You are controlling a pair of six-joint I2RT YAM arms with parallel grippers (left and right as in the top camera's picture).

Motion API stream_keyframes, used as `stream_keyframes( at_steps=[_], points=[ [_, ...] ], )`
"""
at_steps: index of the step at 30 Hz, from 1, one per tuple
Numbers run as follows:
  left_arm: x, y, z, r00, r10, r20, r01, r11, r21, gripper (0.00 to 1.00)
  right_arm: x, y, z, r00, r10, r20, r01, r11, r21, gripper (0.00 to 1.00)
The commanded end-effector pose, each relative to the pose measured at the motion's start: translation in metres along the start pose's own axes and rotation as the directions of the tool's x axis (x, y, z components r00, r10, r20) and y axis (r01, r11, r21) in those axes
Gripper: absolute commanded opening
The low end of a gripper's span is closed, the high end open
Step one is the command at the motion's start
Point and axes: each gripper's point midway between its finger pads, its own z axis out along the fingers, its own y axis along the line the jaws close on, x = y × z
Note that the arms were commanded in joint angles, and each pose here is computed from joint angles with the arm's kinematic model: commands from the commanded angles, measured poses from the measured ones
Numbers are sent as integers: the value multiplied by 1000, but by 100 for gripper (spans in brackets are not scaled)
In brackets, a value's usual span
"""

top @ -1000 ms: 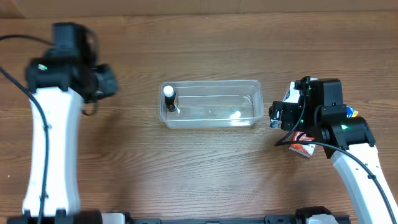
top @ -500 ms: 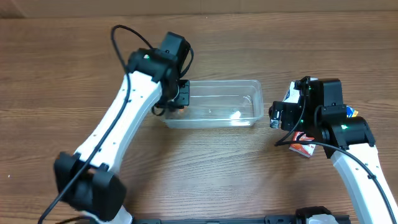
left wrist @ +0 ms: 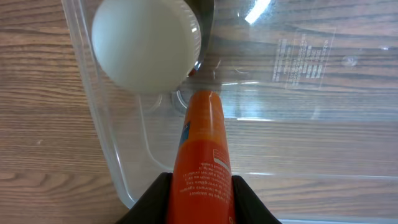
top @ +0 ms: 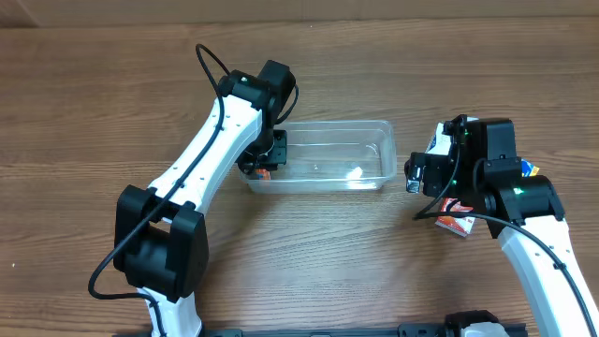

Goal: Pack container
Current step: 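Carry the orange tube into the container beside the bottle, release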

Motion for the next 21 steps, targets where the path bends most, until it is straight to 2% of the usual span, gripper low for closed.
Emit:
stream_keyframes(
  at_steps=[1, 5, 12, 15, 17, 21],
  points=[
    [-1, 2, 3, 1000, -24, -1, 24, 1000, -20, 28, -11, 4, -8, 999, -10, 36, 10, 1000, -8, 100],
    [1, 4, 3, 1000, -23, -11, 22, 999, -25, 44, -10, 4, -8, 999, -10, 33, 10, 1000, -7, 100],
    [3, 4, 2, 1000, -23, -18, 22, 999, -28, 44, -10, 4, -8, 999, -10, 33, 10, 1000, -7, 100],
    [0, 5, -4, 1000, -21, 0, 21, 999, -24, 56, -10, 4, -8, 999, -10, 33, 10, 1000, -7, 100],
    [-4, 9, -14, 999, -33, 22, 33, 999, -13, 60, -10, 4, -8, 999, -10, 33, 10, 1000, -7, 100],
    [-15, 10, -49, 994, 24, 107, -27, 999, 20, 70, -10, 4, -8, 999, -10, 33, 10, 1000, -7, 100]
  ],
)
